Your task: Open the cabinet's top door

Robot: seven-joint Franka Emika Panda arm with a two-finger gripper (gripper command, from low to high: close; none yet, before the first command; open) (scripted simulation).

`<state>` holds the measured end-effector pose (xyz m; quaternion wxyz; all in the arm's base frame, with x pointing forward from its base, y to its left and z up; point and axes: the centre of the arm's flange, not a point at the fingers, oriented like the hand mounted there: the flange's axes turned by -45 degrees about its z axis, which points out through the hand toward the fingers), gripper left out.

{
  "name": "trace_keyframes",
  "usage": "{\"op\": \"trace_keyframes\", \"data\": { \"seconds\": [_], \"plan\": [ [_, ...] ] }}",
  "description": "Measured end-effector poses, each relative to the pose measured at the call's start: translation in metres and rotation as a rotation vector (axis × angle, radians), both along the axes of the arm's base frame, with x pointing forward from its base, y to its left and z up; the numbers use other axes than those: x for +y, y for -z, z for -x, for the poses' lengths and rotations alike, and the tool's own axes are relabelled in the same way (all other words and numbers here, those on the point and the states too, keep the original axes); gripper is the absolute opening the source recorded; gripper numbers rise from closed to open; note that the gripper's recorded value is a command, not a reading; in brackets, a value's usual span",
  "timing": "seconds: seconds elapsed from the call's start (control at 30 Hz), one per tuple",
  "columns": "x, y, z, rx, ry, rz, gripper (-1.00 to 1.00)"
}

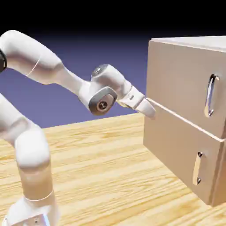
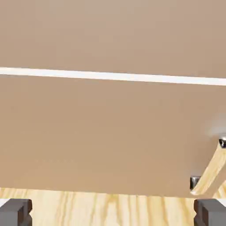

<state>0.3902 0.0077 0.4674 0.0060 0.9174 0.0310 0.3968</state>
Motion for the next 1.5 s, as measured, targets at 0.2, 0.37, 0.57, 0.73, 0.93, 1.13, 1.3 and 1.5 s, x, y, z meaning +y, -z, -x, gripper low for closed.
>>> {"op": "trace_keyframes", "data": {
  "seconds": [0.2, 0.37, 0.57, 0.73, 0.93, 1.13, 1.3, 1.5],
  "plan": [
    [0.011, -0.043, -0.001, -0.096, -0.041, 0.013, 1.00],
    [0.015, -0.076, 0.002, -0.176, -0.065, 0.021, 1.00],
    [0.012, -0.108, 0.008, -0.270, -0.083, 0.025, 1.00],
    [0.004, -0.129, 0.012, -0.347, -0.088, 0.024, 1.00],
    [-0.012, -0.146, 0.015, -0.434, -0.084, 0.018, 1.00],
    [-0.034, -0.153, 0.013, -0.514, -0.072, 0.007, 1.00],
    [-0.055, -0.151, 0.006, -0.574, -0.057, -0.005, 1.00],
    [-0.083, -0.140, -0.007, -0.636, -0.037, -0.022, 1.00]
  ]
}}
